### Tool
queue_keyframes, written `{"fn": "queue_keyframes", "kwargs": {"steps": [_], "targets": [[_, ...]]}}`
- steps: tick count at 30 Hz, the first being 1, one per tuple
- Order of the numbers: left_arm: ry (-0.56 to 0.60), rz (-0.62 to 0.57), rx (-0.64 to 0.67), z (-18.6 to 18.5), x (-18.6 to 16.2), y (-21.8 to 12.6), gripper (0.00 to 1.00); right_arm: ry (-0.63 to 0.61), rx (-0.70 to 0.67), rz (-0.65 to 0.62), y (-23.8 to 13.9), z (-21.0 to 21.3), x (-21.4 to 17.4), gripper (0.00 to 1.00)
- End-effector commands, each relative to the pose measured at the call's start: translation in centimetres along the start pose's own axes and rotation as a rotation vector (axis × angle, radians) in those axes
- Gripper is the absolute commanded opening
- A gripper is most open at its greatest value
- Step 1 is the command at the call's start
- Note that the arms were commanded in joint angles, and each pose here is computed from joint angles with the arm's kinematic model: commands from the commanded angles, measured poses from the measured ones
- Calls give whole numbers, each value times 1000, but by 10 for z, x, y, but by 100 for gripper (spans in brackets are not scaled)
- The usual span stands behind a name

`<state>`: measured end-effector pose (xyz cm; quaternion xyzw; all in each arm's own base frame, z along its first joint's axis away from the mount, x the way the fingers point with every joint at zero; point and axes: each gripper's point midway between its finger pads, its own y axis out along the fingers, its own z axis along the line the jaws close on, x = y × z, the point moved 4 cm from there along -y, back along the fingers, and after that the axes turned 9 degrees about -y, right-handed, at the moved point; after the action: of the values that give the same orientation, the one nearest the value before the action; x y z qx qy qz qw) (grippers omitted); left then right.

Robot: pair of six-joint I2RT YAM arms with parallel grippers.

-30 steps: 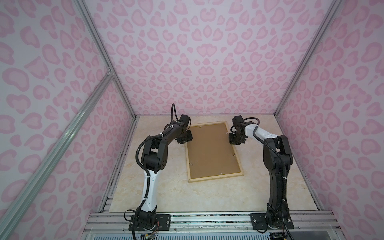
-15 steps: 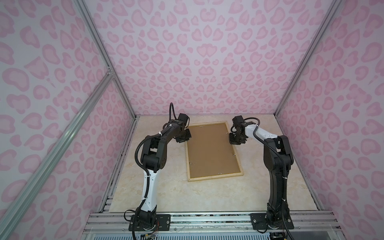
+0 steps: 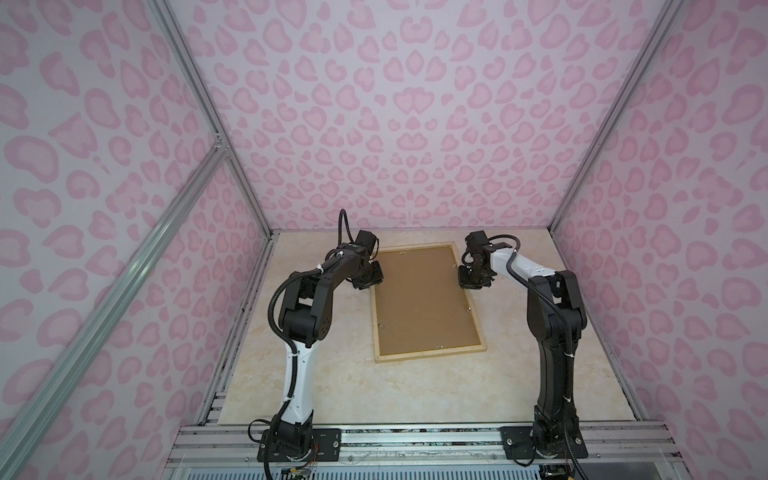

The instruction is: Put the photo into the frame

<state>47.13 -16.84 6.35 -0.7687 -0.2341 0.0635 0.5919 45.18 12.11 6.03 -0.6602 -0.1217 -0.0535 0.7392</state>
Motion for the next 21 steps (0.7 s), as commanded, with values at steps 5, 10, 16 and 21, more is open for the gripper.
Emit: {"fn": "queue_keyframes", "kwargs": {"steps": [5,10,16,21], "targets": [[-15,-25,43,4,14,6,38,23,-16,124,16,-4,-28,12],[-21,-30,60,7,17,5,31,20,-14,129,17,-4,-29,12],[-18,-19,60,9,14,8,27,34,17,129,19,-4,-28,12],[-26,-17,48,9,16,10,11,32,17,130,18,-5,-28,11]]}}
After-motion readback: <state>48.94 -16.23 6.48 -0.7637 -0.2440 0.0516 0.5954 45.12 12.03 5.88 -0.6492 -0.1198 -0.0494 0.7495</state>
